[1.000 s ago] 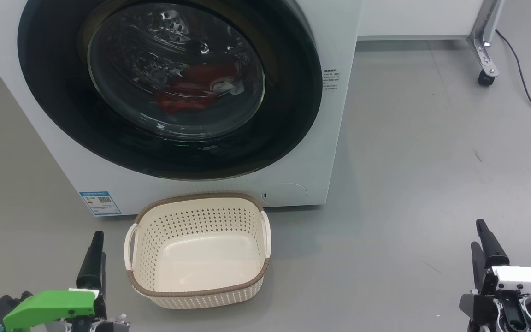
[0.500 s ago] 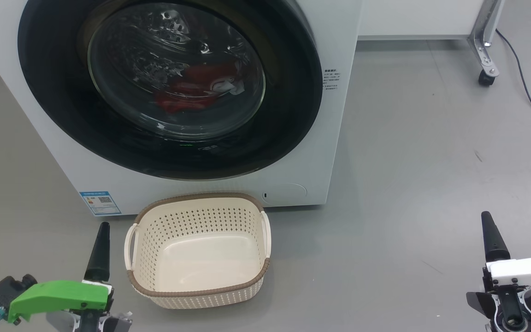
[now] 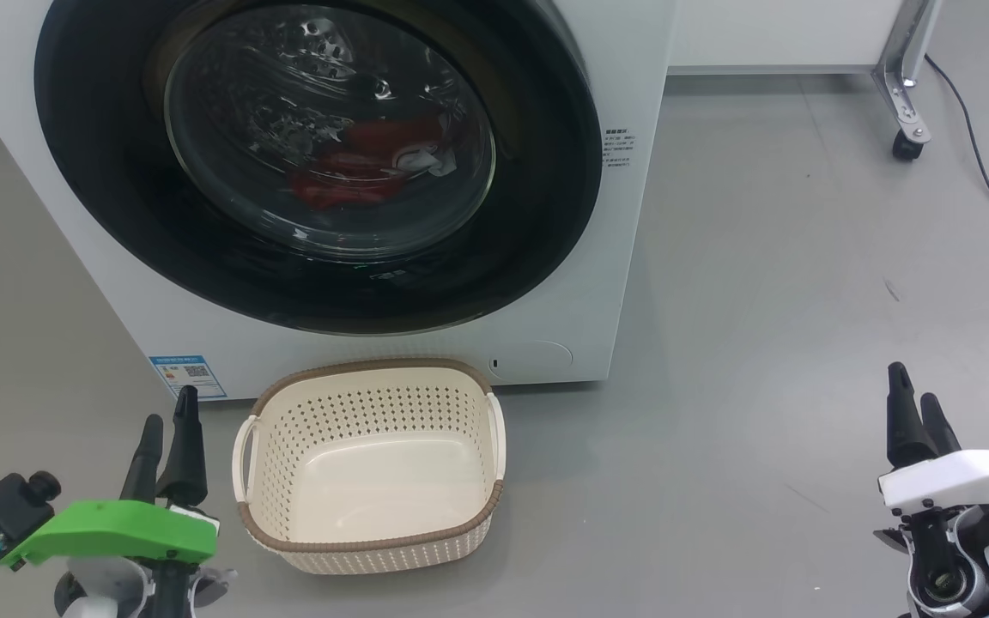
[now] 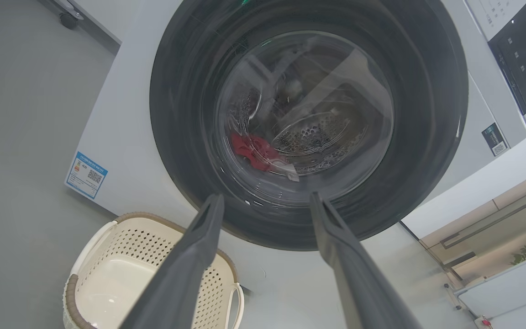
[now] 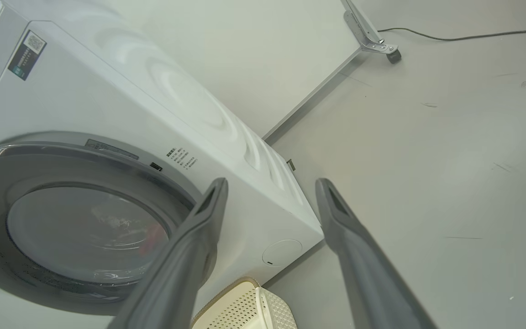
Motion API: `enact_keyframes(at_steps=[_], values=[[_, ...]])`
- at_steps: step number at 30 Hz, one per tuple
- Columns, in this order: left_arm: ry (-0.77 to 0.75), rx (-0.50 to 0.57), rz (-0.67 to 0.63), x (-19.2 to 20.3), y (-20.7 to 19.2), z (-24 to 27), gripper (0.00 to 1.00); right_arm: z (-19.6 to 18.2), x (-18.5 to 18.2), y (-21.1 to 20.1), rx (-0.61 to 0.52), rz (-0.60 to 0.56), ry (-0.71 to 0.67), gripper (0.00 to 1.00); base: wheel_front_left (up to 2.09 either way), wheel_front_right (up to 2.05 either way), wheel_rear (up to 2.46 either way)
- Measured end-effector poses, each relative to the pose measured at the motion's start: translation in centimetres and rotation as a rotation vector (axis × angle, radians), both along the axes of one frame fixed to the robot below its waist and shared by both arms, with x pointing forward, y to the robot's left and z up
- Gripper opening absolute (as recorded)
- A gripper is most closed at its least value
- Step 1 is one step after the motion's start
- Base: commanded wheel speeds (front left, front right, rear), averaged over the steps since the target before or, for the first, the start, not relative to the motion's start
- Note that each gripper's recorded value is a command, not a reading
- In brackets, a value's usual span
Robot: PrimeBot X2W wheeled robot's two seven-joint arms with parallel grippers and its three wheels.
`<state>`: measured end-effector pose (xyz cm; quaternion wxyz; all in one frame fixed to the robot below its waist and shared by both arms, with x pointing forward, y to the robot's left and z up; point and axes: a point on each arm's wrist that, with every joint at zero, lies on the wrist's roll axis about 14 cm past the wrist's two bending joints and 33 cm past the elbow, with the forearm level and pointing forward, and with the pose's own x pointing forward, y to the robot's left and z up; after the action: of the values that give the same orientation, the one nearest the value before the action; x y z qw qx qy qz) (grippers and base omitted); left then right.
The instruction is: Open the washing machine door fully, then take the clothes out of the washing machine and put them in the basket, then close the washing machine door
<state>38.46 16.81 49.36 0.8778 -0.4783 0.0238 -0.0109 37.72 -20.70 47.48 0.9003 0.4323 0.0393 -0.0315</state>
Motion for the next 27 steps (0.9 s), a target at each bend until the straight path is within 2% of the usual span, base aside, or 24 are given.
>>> enact_keyframes(at_steps=[10, 21, 27], values=[[-0.041, 0.235, -0.043, 0.2, -1.4, 0.8, 1.0, 1.9, 0.9, 1.1, -0.27, 0.057, -0.056, 1.0, 0.0, 0.0, 0.0], [-0.094, 0.454, -0.088, 0.2, -3.2, 1.4, 1.0, 2.1, 0.7, 2.5, -0.47, 0.098, -0.08, 1.0, 0.0, 0.0, 0.0], [-0.12, 0.532, -0.092, 0.1, -3.8, 1.6, 1.0, 2.2, 0.5, 3.4, -0.566, 0.127, -0.102, 1.0, 0.0, 0.0, 0.0]])
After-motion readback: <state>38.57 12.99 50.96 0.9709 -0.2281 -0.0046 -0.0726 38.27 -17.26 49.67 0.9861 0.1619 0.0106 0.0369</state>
